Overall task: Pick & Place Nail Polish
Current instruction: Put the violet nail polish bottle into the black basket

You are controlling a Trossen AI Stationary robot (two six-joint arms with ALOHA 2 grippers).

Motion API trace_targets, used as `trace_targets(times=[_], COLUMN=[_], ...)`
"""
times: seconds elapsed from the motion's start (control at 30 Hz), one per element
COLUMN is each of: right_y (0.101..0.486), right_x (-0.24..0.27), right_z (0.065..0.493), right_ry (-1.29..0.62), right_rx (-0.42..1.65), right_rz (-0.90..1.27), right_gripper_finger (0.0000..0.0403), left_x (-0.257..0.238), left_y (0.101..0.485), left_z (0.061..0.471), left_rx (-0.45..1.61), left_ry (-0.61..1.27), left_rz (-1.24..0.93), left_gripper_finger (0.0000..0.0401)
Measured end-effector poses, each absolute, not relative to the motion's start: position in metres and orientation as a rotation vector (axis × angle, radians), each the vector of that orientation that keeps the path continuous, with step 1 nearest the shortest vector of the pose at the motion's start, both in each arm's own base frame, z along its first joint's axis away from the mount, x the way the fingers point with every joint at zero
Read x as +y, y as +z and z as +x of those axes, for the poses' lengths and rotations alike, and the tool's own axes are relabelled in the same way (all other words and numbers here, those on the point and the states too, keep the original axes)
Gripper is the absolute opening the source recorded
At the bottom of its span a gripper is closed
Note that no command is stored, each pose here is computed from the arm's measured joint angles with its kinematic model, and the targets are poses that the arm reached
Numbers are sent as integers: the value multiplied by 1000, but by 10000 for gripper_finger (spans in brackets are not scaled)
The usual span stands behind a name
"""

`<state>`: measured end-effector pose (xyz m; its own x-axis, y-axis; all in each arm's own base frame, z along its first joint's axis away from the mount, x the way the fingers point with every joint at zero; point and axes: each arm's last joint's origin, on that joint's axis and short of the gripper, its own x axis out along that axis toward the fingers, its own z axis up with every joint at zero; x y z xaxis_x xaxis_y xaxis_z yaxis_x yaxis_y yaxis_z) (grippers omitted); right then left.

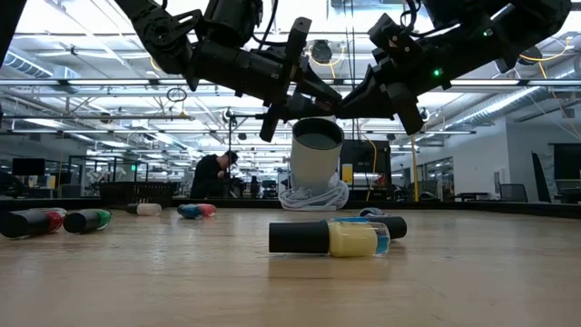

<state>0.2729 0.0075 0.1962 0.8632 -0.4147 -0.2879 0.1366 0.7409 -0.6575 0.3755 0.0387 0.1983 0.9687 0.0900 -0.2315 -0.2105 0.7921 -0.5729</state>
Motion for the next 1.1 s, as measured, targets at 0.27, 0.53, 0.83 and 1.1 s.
trace_targets(times=[0.27,0.53,0.83,1.1], right_y=[196,197,201,198], right_x=[7,6,4,-15], right_z=[273,272,269,264], right_ry=[-318,-411,-474,-550], right_rx=[442,422,386,435], right_rz=[-675,-532,-391,-301], right_gripper_finger=[47,135,240,233], left_x=[39,38,27,-17], left_y=[198,211,246,252], left_z=[375,372,354,341], left_rx=[199,181,178,255], left_ry=[160,117,61,-149], left_rz=[-606,-398,-3,444], left_gripper_finger=[57,55,55,55])
